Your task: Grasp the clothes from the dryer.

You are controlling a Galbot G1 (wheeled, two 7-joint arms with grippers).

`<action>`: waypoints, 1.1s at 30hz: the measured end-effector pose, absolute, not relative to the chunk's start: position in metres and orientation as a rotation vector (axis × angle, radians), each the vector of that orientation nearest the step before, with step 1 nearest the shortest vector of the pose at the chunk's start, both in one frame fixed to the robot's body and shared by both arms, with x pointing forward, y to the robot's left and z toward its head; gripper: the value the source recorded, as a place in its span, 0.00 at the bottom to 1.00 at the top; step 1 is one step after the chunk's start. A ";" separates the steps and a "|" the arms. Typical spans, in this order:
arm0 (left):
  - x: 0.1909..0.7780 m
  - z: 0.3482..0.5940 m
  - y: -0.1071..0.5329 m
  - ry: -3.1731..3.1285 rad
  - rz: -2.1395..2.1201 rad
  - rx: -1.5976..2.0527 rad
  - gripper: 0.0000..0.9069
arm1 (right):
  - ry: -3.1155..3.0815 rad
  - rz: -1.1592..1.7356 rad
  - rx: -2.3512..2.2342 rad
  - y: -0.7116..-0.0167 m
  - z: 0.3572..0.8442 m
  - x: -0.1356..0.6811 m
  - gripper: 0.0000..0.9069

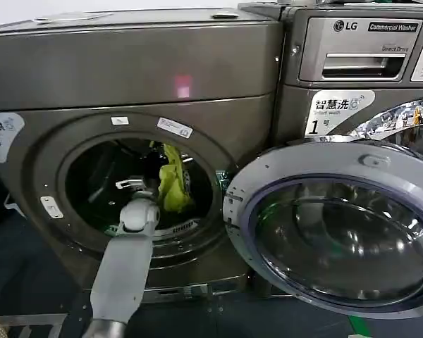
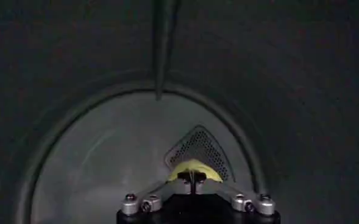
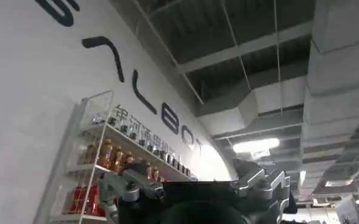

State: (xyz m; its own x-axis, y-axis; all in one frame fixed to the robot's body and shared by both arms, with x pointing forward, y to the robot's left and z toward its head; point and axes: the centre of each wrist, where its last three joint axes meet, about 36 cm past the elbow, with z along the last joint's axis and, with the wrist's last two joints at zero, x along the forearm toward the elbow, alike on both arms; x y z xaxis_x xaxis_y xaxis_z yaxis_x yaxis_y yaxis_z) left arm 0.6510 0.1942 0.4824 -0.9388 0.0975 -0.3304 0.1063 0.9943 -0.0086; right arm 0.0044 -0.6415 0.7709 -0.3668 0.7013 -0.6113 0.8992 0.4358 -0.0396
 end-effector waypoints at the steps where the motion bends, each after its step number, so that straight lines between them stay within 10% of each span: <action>1: 0.648 0.481 0.194 2.801 -0.034 0.145 0.00 | 2.178 -0.511 1.345 -0.640 0.772 0.004 1.00; 33: 0.638 0.470 0.195 2.833 0.014 0.089 0.00 | 2.169 -0.535 1.338 -0.639 0.773 0.006 1.00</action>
